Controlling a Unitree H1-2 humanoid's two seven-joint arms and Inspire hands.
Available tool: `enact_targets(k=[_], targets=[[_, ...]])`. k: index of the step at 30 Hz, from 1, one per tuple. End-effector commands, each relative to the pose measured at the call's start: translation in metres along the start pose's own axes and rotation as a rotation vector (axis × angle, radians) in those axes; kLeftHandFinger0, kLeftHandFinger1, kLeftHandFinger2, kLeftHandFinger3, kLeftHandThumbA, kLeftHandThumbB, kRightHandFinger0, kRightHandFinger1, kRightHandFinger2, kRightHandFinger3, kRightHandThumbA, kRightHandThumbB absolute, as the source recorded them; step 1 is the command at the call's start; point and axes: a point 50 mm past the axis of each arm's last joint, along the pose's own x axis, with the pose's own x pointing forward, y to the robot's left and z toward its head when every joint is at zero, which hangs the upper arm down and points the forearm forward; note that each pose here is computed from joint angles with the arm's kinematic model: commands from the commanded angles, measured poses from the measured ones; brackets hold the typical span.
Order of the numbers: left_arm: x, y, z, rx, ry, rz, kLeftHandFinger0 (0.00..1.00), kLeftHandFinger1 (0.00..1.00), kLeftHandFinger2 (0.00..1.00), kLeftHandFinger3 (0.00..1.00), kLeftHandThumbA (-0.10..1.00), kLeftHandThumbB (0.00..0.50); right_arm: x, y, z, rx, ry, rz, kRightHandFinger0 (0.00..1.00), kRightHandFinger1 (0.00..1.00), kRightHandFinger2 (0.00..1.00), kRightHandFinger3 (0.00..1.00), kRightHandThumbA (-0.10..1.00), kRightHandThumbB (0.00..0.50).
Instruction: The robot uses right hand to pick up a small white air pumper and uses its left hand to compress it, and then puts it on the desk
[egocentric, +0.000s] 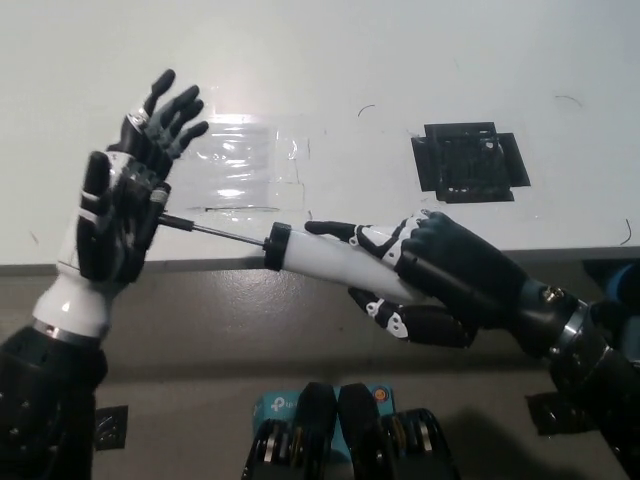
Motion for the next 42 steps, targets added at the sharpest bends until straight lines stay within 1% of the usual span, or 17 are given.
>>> enact_targets(k=[1,3,6,9,13,16,20,22,24,26,28,29,30,35,38,39,42], targets=[[0.003,-0.025,0.013,0.081,-0.078,-0.001,1.00,1.00,1.00,1.00,1.00,0.243,0.023,-0.014,0.013,-0.064,-0.101,-0.025,0.00,0.34,0.70,0.65,-0.10,0.153],[0.002,-0.038,0.011,0.096,-0.082,-0.033,1.00,1.00,1.00,1.00,1.00,0.232,0.029,-0.013,0.013,-0.063,-0.107,-0.021,0.00,0.37,0.73,0.70,-0.10,0.151],[0.001,-0.051,0.010,0.102,-0.067,-0.054,1.00,1.00,1.00,1.00,1.00,0.240,0.034,-0.013,0.014,-0.050,-0.114,-0.009,0.00,0.38,0.75,0.72,-0.10,0.135],[0.002,-0.063,0.006,0.086,-0.053,-0.058,1.00,1.00,1.00,1.00,1.00,0.254,0.038,-0.013,0.018,-0.059,-0.119,-0.015,0.00,0.36,0.72,0.69,-0.10,0.160],[0.005,-0.075,0.003,0.079,-0.057,-0.060,1.00,1.00,1.00,1.00,1.00,0.241,0.041,-0.013,0.020,-0.061,-0.123,-0.011,0.00,0.34,0.71,0.68,-0.10,0.150],[0.008,-0.083,0.004,0.072,-0.065,-0.068,1.00,1.00,1.00,1.00,1.00,0.241,0.041,-0.013,0.022,-0.054,-0.114,-0.002,0.00,0.32,0.69,0.67,-0.10,0.168],[0.010,-0.088,0.004,0.063,-0.064,-0.072,1.00,1.00,1.00,1.00,1.00,0.256,0.041,-0.012,0.022,-0.055,-0.110,0.001,0.00,0.25,0.63,0.57,-0.10,0.180],[0.009,-0.086,0.004,0.058,-0.066,-0.066,1.00,1.00,1.00,1.00,1.00,0.257,0.040,-0.012,0.020,-0.054,-0.107,0.004,0.00,0.23,0.60,0.51,-0.10,0.159],[0.007,-0.077,0.004,0.069,-0.068,-0.057,1.00,1.00,1.00,1.00,1.00,0.266,0.037,-0.014,0.017,-0.068,-0.087,0.007,0.00,0.22,0.59,0.46,-0.10,0.168],[0.004,-0.065,0.005,0.098,-0.058,-0.036,1.00,1.00,1.00,1.00,1.00,0.279,0.033,-0.015,0.013,-0.072,-0.087,-0.014,0.00,0.24,0.64,0.53,-0.10,0.177],[0.004,-0.055,0.006,0.120,-0.063,-0.018,1.00,1.00,1.00,1.00,1.00,0.273,0.030,-0.016,0.010,-0.074,-0.082,-0.023,0.00,0.26,0.67,0.59,-0.10,0.169],[0.004,-0.050,0.006,0.126,-0.068,-0.009,1.00,1.00,1.00,1.00,1.00,0.269,0.028,-0.016,0.008,-0.075,-0.080,-0.024,0.00,0.30,0.70,0.67,-0.10,0.162],[0.004,-0.041,0.006,0.137,-0.070,0.008,1.00,1.00,1.00,1.00,1.00,0.280,0.025,-0.017,0.005,-0.076,-0.078,-0.025,0.00,0.30,0.70,0.67,-0.10,0.158],[0.002,-0.012,0.013,0.185,-0.085,0.048,1.00,1.00,1.00,1.00,1.00,0.262,0.017,-0.022,-0.002,-0.087,-0.053,-0.024,0.00,0.33,0.70,0.71,-0.10,0.137],[0.000,0.008,0.019,0.172,-0.092,0.073,1.00,1.00,1.00,1.00,1.00,0.262,0.010,-0.033,-0.015,-0.158,-0.004,-0.019,0.00,0.36,0.75,0.76,-0.10,0.142],[0.000,0.012,0.021,0.169,-0.090,0.080,1.00,1.00,1.00,1.00,1.00,0.280,0.011,-0.035,-0.019,-0.167,-0.007,-0.024,0.00,0.36,0.75,0.77,-0.10,0.163],[-0.002,0.030,0.025,0.173,-0.090,0.119,1.00,1.00,1.00,1.00,1.00,0.292,0.009,-0.052,-0.037,-0.196,0.043,-0.037,0.00,0.36,0.74,0.74,-0.10,0.170]])
